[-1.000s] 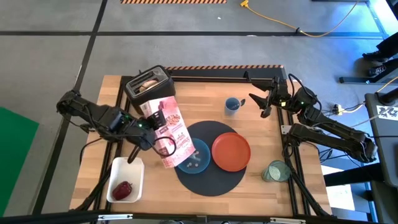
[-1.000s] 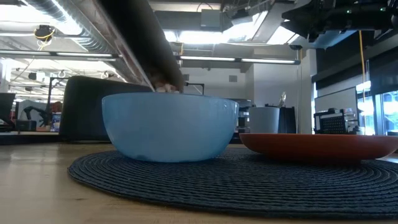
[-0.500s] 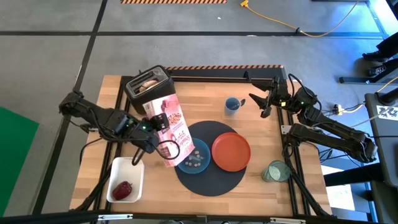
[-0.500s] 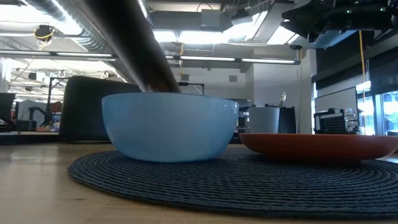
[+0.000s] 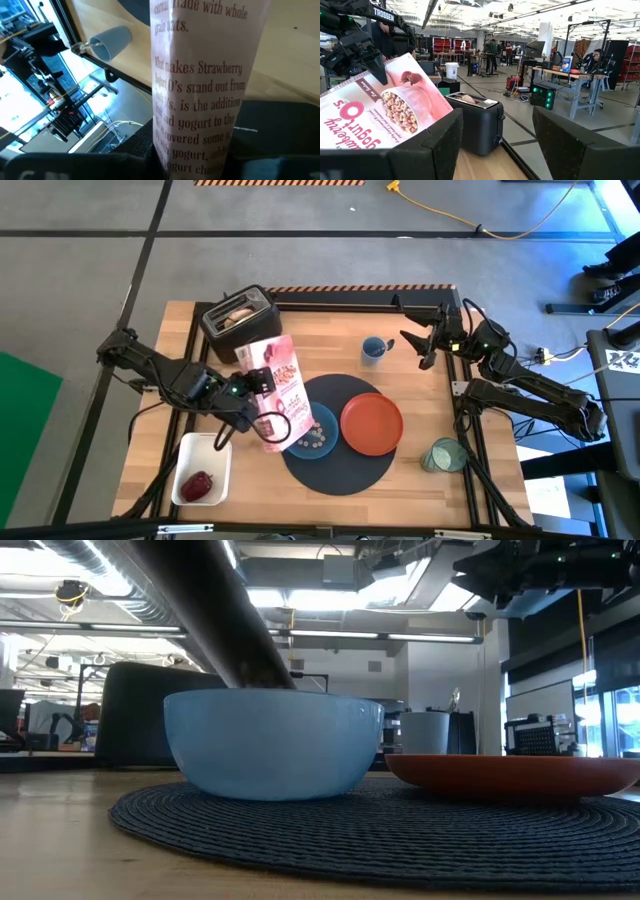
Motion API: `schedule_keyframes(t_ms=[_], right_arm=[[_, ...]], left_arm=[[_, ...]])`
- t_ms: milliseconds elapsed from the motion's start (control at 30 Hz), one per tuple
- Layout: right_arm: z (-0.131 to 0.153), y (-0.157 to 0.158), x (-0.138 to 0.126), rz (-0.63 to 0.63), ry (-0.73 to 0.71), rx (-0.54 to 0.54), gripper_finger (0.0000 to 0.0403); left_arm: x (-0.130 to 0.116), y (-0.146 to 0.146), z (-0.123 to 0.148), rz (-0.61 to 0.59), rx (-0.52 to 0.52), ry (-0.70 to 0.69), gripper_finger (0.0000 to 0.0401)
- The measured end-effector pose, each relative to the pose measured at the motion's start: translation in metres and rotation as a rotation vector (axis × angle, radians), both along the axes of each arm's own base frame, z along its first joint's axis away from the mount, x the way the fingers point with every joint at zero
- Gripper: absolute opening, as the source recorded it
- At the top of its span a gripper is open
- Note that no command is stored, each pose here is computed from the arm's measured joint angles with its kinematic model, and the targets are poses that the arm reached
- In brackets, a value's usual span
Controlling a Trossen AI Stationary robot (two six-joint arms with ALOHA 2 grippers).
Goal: Arrange a breakfast setting
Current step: Pour the cereal from the box on the blue bowl
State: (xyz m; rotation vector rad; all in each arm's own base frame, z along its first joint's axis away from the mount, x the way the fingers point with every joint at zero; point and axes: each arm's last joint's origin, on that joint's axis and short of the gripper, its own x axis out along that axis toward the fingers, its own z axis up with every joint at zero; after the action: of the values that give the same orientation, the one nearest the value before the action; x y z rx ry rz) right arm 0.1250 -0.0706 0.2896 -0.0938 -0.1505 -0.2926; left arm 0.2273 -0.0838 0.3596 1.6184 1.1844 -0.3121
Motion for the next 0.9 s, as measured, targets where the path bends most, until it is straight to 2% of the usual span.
schedule_keyframes(t_ms=[433,667,900], right_arm=[[-0.001,0.0,0.0,0.002,0.006,0.004,0.0232],[-0.001,0.0,0.0,0.002,0.007,0.004,0.0232],[-0.001,0.0,0.0,0.002,0.007,0.004,0.0232]], left_arm=[[0.002,-0.001,-0.002,0.008,0.022,-0.002,0.01],[0.0,-0.007,-0.001,-0.03,0.119,-0.003,0.01],[0.0,-0.015,-0.003,-0.055,0.136,-0.005,0.01]])
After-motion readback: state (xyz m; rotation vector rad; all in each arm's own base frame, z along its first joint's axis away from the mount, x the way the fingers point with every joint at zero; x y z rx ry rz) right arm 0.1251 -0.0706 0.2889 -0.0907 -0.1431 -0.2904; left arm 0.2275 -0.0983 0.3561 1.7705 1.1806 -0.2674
